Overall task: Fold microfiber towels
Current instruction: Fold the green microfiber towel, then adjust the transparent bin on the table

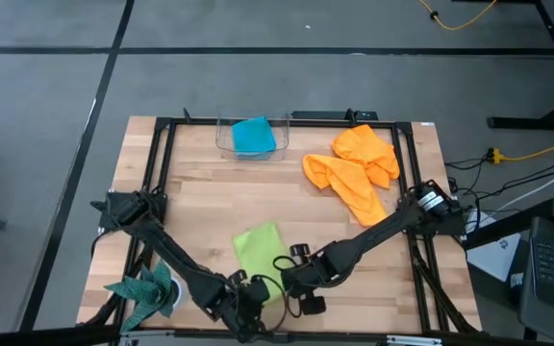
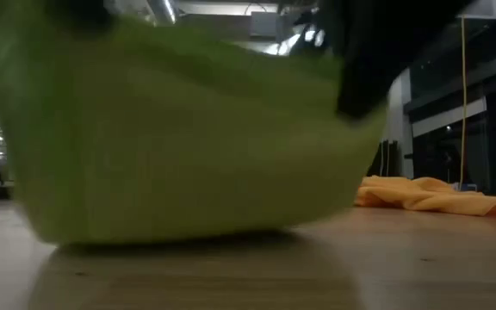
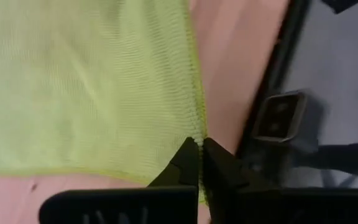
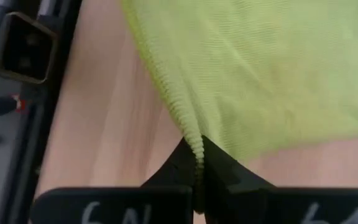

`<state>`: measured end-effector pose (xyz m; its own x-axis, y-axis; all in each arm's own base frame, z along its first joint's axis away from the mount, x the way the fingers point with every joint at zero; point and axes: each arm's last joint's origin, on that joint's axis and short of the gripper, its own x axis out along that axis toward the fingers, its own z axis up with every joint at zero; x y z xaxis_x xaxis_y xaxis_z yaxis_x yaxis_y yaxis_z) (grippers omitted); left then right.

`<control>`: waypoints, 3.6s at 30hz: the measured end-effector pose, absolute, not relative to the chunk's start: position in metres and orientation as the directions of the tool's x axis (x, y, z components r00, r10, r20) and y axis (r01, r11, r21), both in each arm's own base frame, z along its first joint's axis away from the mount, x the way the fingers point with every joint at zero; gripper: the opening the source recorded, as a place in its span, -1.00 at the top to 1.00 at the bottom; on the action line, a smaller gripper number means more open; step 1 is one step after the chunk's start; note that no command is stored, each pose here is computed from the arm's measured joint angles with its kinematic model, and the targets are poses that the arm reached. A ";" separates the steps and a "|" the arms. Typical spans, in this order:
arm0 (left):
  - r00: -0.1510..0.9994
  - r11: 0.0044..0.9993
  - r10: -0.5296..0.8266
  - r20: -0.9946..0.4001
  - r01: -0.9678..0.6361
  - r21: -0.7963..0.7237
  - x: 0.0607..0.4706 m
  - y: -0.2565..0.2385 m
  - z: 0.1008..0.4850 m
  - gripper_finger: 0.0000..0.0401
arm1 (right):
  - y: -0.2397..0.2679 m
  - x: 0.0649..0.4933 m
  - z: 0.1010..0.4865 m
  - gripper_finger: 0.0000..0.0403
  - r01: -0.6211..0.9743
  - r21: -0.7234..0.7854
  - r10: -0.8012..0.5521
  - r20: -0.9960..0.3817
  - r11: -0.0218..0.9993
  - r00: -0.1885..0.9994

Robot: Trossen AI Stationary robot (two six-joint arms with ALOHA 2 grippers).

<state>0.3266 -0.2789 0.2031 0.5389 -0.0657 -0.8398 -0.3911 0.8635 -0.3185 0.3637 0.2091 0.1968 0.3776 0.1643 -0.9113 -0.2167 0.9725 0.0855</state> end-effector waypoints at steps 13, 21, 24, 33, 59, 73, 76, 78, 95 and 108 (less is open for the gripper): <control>0.435 0.915 0.128 -0.891 -0.399 -0.064 0.313 -0.270 0.263 1.00 | 0.208 0.377 0.248 0.97 -0.230 -0.089 0.040 -0.863 0.969 0.504; 0.324 0.888 0.249 -0.913 -0.452 0.082 0.306 -0.253 0.237 1.00 | 0.170 0.399 0.232 0.97 -0.130 -0.175 -0.070 -0.816 0.976 0.574; 0.278 0.860 0.289 -0.916 -0.495 0.121 0.306 -0.243 0.222 1.00 | 0.156 0.403 0.219 0.97 -0.096 -0.171 -0.085 -0.812 0.981 0.578; 0.212 0.827 0.288 -0.934 -0.547 0.130 0.308 -0.228 0.193 1.00 | 0.126 0.410 0.181 0.96 -0.053 -0.092 -0.039 -0.779 0.994 0.625; 0.066 0.800 0.313 -0.948 -0.556 0.226 0.307 -0.208 0.194 0.41 | 0.099 0.419 0.182 -0.01 -0.056 0.004 0.039 -0.780 0.998 0.625; -0.006 0.843 0.206 -0.979 -0.507 0.181 0.307 -0.218 0.261 0.39 | 0.103 0.414 0.241 -0.21 -0.143 0.167 0.211 -0.892 0.976 0.400; 0.049 0.858 0.243 -0.969 -0.476 0.192 0.300 -0.227 0.277 0.39 | 0.112 0.410 0.242 -0.21 -0.178 0.204 0.257 -0.898 0.963 0.358; 0.119 0.883 0.255 -0.960 -0.433 0.181 0.291 -0.231 0.289 0.39 | 0.118 0.408 0.243 -0.21 -0.192 0.206 0.264 -0.896 0.959 0.358; 0.432 0.876 0.354 -0.829 -0.463 0.133 0.179 -0.190 0.332 0.39 | 0.123 0.432 0.248 -0.21 0.184 0.208 0.027 -0.728 0.961 0.685; 0.501 0.838 0.389 -0.773 -0.542 0.070 0.165 -0.175 0.334 0.39 | -0.083 0.452 0.289 -0.21 0.612 0.544 -0.195 -0.635 0.574 0.747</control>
